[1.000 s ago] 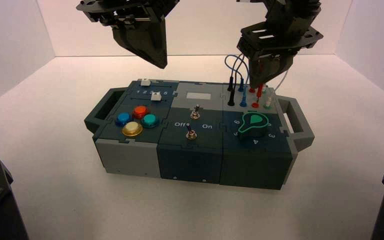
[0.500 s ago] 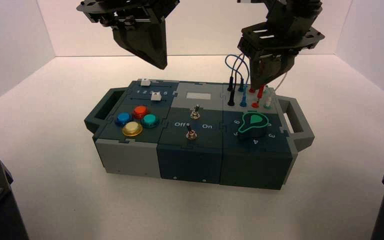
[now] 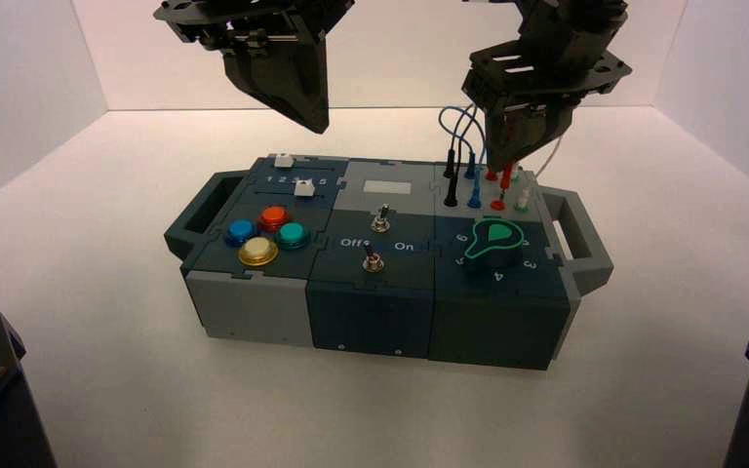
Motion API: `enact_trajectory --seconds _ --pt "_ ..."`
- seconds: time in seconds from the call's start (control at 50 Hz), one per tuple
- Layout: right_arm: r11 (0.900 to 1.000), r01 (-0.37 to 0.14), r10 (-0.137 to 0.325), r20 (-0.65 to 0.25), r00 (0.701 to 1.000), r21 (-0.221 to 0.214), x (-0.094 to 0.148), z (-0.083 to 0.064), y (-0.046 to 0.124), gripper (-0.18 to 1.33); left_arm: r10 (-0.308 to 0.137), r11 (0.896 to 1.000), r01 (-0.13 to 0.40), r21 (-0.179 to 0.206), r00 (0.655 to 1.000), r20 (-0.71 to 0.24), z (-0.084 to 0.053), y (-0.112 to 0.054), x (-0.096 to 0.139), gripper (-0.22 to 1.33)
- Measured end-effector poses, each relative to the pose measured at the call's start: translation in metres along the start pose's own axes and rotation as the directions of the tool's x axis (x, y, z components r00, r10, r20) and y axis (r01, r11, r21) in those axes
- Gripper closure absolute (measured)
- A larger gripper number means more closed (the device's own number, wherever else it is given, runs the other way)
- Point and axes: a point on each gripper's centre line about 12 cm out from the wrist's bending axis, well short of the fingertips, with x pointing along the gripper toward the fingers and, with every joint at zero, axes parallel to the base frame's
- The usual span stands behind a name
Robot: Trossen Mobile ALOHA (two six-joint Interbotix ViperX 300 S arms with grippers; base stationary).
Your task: Insert the red wire.
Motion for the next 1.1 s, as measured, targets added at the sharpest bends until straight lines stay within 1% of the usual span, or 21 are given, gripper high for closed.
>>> enact_trajectory --seconds 0.06,0.38,0.68,0.88,1.1 --pt "1.0000 0.000 0.000 0.000 1.000 0.000 0.0000 0.0000 0.0000 1.24 0.000 1.000 0.000 -0.004 1.000 -0.001 0.0000 0.0003 0.0004 1.26" --pt "1.0000 -0.004 0.004 0.006 1.000 0.005 0.0000 0.0007 0.0009 1.24 0.003 1.000 -0.003 -0.002 1.000 -0.013 -0.0006 0.0007 0.0037 1.26" --pt "1.0000 -0.005 0.005 0.010 1.000 0.002 0.0004 0.0012 0.0013 1.24 0.003 1.000 -0.003 -0.001 1.000 -0.010 0.0019 0.0004 0.0037 1.26" --pt "1.0000 -0.003 0.003 -0.006 1.000 0.005 0.0079 -0.0003 0.0010 1.24 0.003 1.000 -0.003 0.001 1.000 -0.012 0.0017 0.0001 0.0041 1.26" --pt "1.0000 -0.003 0.003 -0.003 1.000 0.005 0.0083 0.0001 0.0010 1.24 0.003 1.000 -0.003 0.002 1.000 -0.010 0.0018 0.0001 0.0037 1.26"
